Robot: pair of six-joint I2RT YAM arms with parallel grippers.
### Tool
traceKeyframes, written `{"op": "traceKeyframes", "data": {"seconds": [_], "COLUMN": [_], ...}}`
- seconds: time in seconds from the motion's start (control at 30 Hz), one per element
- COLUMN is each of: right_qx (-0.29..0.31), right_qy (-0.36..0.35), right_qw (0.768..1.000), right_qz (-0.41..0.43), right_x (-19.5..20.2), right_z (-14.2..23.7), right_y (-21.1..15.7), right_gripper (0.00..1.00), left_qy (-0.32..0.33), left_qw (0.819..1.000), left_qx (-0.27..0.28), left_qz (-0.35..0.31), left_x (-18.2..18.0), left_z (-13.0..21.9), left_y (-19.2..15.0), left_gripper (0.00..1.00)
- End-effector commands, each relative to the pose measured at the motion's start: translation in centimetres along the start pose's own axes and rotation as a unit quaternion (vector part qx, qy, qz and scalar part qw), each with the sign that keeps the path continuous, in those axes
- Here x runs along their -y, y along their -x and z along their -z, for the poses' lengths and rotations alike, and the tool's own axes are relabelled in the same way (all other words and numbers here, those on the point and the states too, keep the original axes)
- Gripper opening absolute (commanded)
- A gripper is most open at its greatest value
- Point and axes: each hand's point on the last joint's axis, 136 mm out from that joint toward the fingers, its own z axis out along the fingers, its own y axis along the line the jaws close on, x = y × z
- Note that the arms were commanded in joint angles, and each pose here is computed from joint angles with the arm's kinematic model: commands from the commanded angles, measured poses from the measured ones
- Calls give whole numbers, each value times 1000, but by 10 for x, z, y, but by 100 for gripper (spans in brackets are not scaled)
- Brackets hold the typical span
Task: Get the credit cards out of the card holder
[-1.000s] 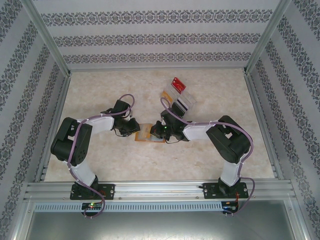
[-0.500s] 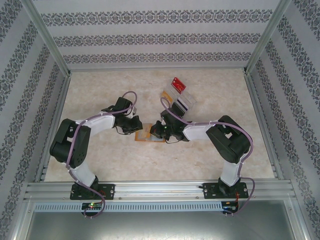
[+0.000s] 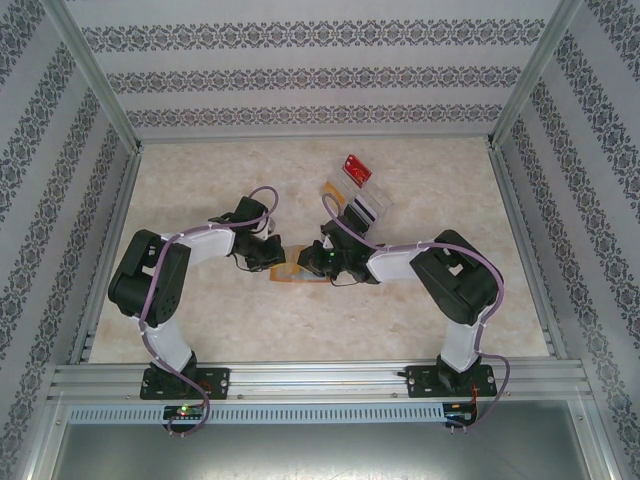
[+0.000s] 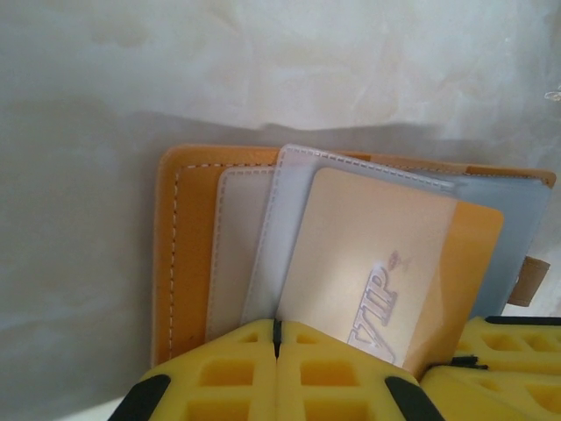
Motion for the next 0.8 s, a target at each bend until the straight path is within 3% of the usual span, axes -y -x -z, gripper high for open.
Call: {"op": "traceKeyframes", "data": {"seconds": [0.0, 0.27, 0.6, 0.77], "right_qx": [-7, -2, 8, 28], "right_qy": [17, 8, -21, -68], "right_qw": [1000, 1000, 1000, 994], "right_qz": [2, -2, 14, 81], "right_x": [-4, 2, 24, 28], "right_z": [-4, -2, 33, 63], "right_y": [0, 1, 3, 9], "right_gripper": [14, 7, 0, 0], "left_qy": [22, 26, 33, -5], "left_qw": [999, 999, 999, 999], "left_qx": [-23, -19, -5, 16], "left_qz": [-3, -4, -11, -29], "left_x": [-13, -14, -10, 18], "left_z": [-11, -9, 6, 35], "left_y": [-13, -12, -10, -4], "left_gripper": [4, 4, 6, 16]}}
